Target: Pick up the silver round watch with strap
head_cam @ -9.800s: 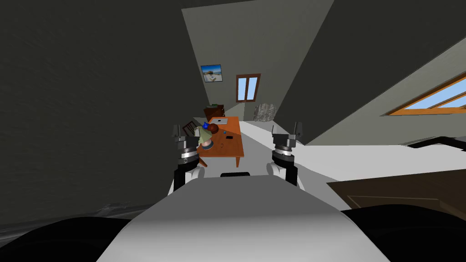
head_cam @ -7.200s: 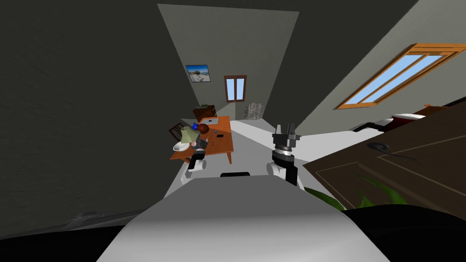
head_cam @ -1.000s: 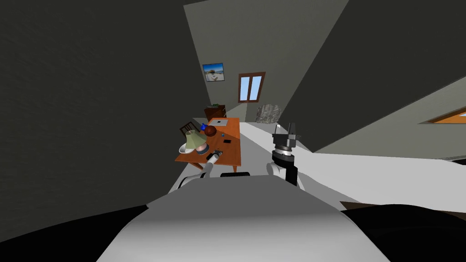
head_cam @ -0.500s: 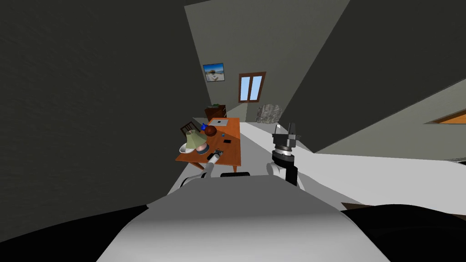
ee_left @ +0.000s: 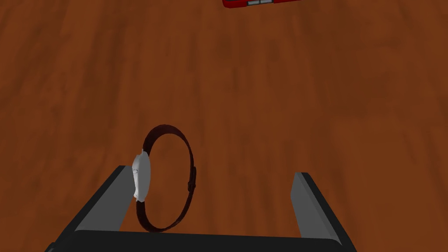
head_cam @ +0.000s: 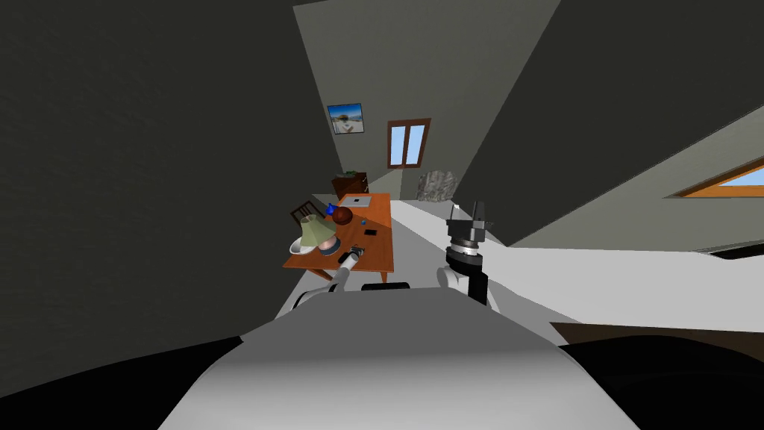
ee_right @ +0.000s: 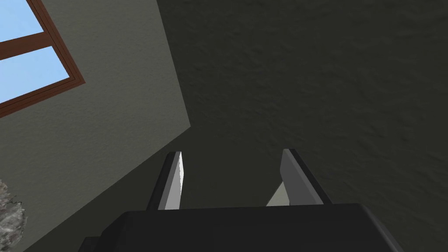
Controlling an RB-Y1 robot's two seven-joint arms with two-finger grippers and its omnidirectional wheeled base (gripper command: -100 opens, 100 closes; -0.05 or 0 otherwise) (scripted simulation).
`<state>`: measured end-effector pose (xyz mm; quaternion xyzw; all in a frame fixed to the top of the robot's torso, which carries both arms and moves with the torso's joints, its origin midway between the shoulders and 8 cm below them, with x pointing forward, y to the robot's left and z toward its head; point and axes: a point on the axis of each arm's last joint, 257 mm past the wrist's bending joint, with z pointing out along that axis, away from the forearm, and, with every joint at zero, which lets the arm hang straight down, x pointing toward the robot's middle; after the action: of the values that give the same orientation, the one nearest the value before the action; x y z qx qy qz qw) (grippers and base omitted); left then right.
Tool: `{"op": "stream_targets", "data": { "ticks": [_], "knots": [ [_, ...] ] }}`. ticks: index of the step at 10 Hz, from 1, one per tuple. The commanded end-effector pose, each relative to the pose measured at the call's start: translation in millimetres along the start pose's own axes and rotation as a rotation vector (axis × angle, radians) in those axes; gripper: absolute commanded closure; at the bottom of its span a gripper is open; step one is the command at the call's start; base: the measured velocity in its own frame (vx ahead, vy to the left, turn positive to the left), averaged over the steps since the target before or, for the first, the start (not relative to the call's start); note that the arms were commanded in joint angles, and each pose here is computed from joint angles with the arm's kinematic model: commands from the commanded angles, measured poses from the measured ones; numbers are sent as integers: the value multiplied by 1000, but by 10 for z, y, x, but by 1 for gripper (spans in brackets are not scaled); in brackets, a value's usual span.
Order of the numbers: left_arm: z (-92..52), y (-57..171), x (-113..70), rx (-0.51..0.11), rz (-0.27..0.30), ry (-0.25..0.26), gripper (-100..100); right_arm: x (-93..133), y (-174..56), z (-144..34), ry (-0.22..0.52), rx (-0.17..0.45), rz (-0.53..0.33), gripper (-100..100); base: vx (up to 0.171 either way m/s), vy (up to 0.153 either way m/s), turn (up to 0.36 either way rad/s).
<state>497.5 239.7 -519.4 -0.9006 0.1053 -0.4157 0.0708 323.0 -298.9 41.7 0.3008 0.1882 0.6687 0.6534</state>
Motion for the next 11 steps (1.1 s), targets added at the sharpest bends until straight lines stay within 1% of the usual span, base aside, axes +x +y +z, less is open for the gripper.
{"op": "stream_targets", "data": {
  "ticks": [1,3,4,5,6,7,8,9,11],
  "knots": [
    [-20,-255,-126,34,-33,-9,-100,0,0,0,0,0,0,0,-6,-22,-348],
    [-20,-255,-126,34,-33,-9,-100,-1,0,-1,0,0,0,0,-4,-12,21],
    [-49,-498,-268,69,-63,-20,-100,-1,0,-1,0,0,0,0,-3,-24,-351],
    [-55,-656,-166,99,-80,-1,-100,0,0,0,0,0,0,0,-5,-11,-175],
    [-61,-770,-93,115,-83,13,-100,-1,0,-1,0,0,0,0,-3,-3,32],
    [-59,-750,-119,116,-85,12,-100,-1,0,-1,0,0,0,0,1,0,31],
    [-53,-635,-200,94,-91,-5,-100,-1,0,-1,0,0,0,0,0,0,0],
    [-49,-498,-268,69,-63,-20,-100,-1,0,-1,0,0,0,0,0,0,0],
    [-50,-511,-273,71,-68,-21,-100,-1,0,-1,0,0,0,0,0,0,0]
  ]
}}
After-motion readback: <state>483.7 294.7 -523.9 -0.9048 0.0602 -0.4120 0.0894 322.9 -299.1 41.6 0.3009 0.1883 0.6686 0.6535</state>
